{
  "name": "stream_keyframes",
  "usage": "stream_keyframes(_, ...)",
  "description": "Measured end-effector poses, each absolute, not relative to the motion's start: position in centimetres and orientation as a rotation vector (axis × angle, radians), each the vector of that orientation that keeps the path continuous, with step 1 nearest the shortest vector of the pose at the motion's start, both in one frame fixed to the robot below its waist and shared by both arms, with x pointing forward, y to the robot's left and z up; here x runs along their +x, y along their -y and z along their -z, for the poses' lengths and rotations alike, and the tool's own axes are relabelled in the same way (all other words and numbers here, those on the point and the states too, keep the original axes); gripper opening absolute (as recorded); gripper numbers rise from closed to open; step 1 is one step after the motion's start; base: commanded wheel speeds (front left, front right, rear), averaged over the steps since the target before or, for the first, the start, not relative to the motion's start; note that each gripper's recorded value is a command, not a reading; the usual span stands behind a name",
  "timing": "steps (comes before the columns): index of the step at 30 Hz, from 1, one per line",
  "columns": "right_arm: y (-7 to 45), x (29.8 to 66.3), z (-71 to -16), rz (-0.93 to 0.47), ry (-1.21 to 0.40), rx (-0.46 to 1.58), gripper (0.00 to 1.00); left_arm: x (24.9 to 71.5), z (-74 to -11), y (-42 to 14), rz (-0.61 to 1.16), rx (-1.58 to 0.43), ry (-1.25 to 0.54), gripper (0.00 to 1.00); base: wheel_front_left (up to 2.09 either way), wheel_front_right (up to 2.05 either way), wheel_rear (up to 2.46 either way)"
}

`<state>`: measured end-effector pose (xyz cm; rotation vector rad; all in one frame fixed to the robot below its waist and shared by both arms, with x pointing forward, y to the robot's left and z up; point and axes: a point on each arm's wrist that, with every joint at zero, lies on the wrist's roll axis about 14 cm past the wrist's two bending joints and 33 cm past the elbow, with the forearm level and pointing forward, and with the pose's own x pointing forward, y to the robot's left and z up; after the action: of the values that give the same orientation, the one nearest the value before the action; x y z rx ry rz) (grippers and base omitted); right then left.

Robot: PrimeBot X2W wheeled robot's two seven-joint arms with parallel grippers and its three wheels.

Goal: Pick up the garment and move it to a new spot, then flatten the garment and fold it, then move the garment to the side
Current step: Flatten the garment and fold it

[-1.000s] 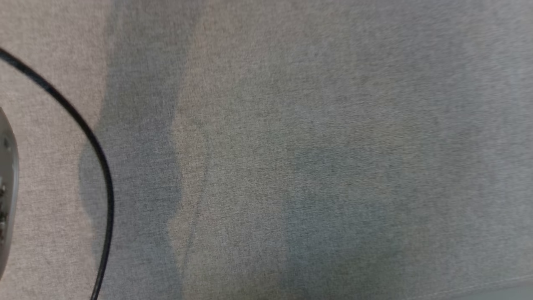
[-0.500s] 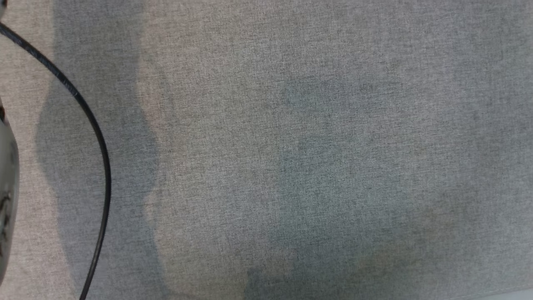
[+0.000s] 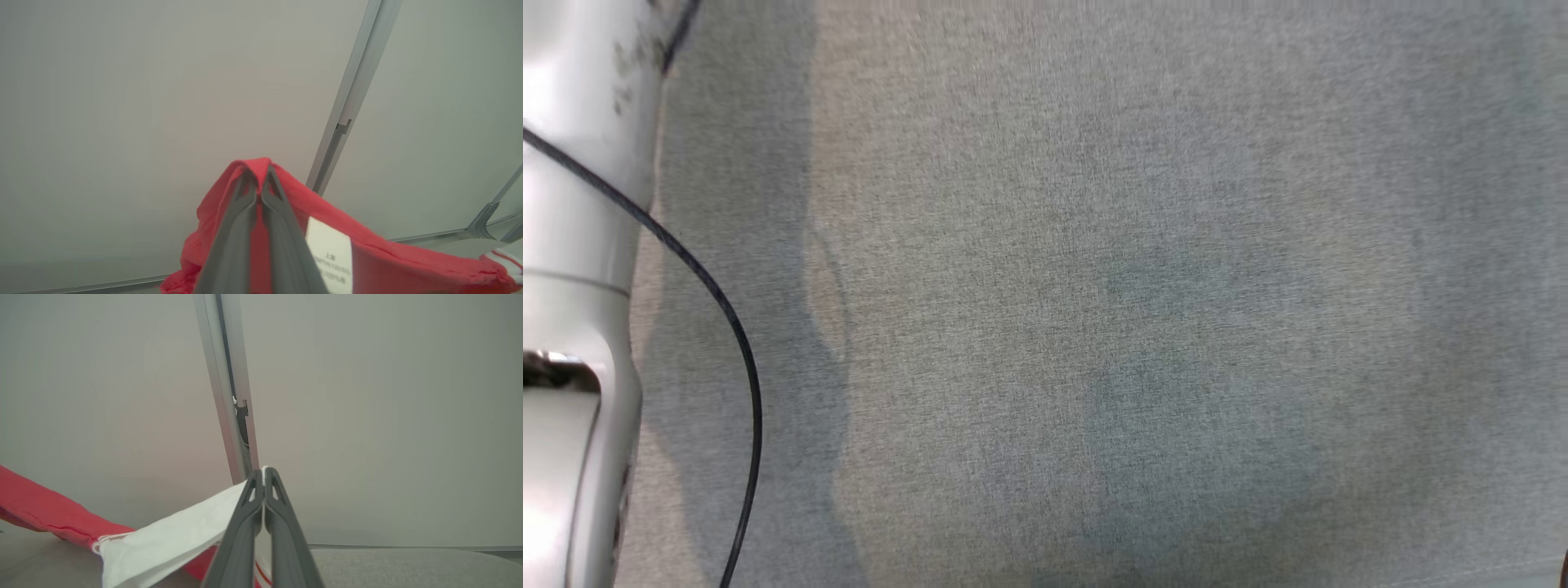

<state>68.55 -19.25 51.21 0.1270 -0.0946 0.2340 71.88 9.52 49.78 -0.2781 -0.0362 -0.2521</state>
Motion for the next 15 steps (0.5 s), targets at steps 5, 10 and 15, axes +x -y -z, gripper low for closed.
stream_keyframes(5,19.0,65.8,-49.7,-0.241,0.015,0.142,0.0,69.4,-48.9,-10.2,0.266,-0.203,-0.024,0.0,0.0,0.0,0.0)
stream_keyframes(10,19.1,63.0,-48.9,-0.24,-0.053,0.146,0.0,66.4,-47.7,-10.1,0.308,-0.084,-0.103,0.0,0.0,0.0,0.0)
stream_keyframes(15,19.2,60.6,-48.3,-0.239,-0.109,0.151,0.0,62.9,-45.6,-10.0,0.362,0.024,-0.224,0.0,0.0,0.0,0.0)
